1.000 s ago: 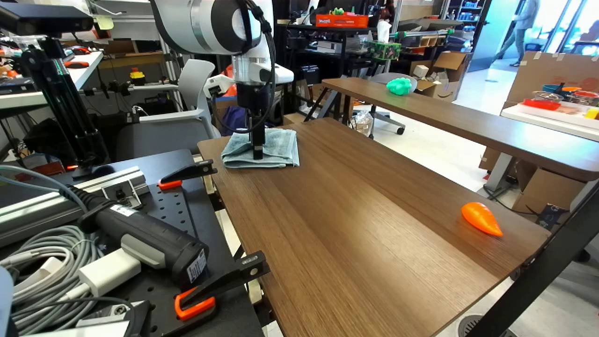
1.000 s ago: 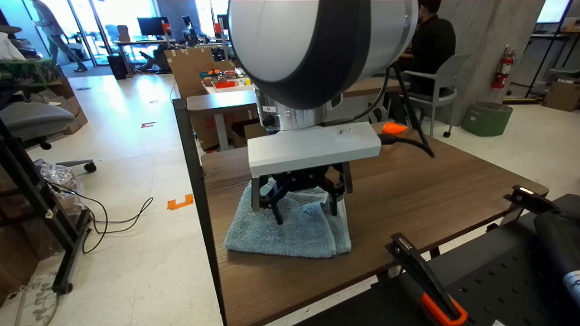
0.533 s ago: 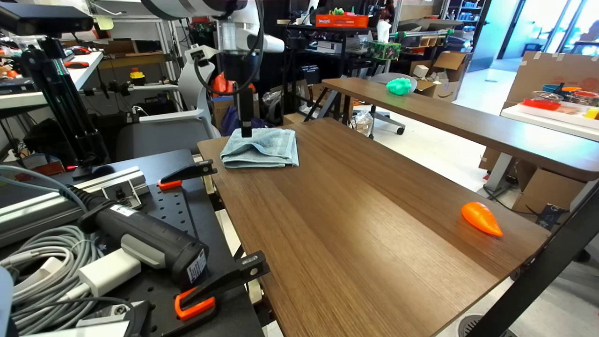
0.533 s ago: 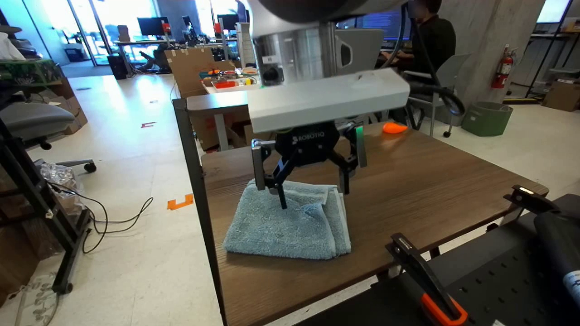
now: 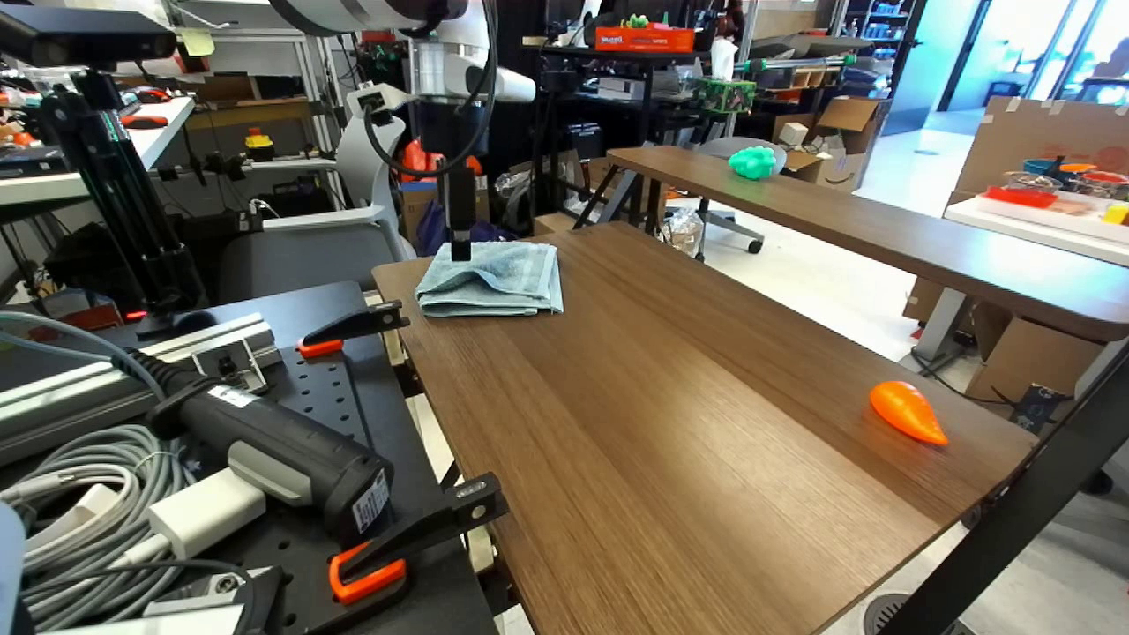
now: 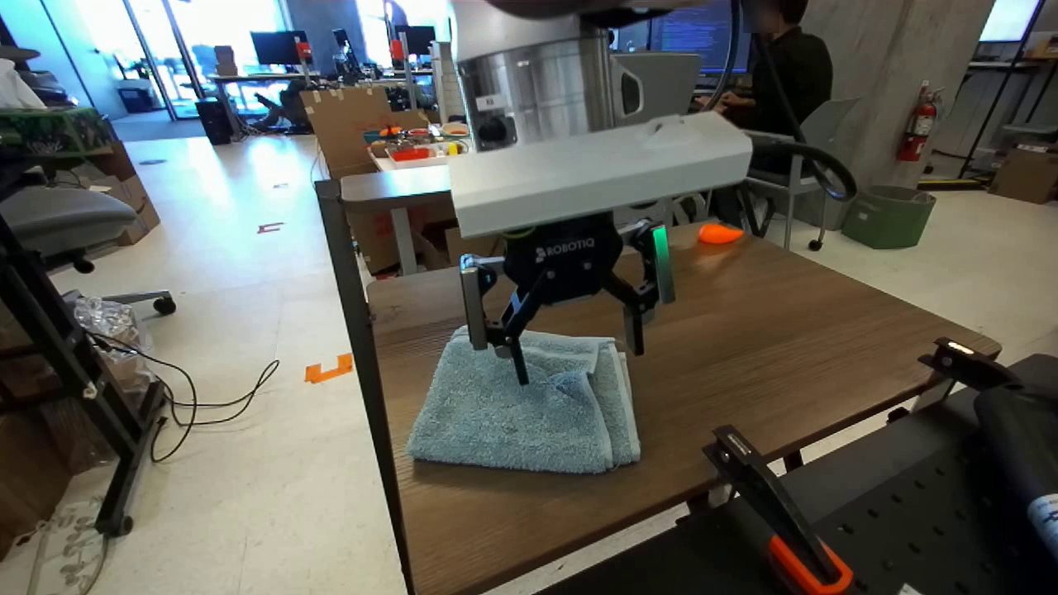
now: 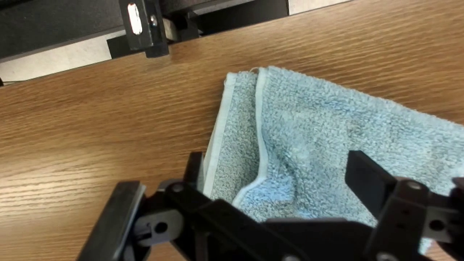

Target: Wipe the table with the blue towel

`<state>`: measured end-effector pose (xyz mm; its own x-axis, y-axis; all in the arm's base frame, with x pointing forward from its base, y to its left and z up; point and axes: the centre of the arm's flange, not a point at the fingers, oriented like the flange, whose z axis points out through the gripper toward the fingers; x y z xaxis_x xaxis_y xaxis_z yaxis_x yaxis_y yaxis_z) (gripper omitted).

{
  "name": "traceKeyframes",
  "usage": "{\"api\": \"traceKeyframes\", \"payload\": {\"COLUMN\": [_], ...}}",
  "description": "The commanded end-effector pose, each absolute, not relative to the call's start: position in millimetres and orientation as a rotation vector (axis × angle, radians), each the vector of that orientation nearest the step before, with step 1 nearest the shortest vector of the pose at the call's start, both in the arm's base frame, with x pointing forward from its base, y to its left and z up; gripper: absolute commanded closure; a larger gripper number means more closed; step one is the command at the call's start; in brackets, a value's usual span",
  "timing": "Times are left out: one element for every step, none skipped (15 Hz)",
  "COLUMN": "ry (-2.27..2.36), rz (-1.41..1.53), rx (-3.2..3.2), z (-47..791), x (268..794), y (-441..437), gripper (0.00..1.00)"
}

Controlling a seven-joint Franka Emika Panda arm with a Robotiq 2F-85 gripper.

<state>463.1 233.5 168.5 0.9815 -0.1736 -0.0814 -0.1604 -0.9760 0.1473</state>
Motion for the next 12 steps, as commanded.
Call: {"api": "traceKeyframes", "payload": {"ry": [-0.264,-0.26,-0.261,-0.265,-0.257,-0.248,-0.267,-0.269,-0.268,-0.267,-0.267,-0.267], "rz": [-0.184,-0.201,-0.221,-0.236,-0.242,-0.249,-0.242,-0.249,-0.25,-0.248,-0.248,-0.248], "rx": [2.978,2.972,2.963,2.954,2.93,2.927,2.94,2.937,2.937,2.937,2.937,2.937], "z": [137,128,119,110,103,97,111,107,106,107,107,107], "x": [477,478,478,479,477,479,469,469,469,469,469,469], "y": [235,234,233,231,229,228,227,226,227,227,227,227], "gripper": [0.0,0.0,0.0,0.0,0.0,0.0,0.0,0.0,0.0,0.0,0.0,0.0]}}
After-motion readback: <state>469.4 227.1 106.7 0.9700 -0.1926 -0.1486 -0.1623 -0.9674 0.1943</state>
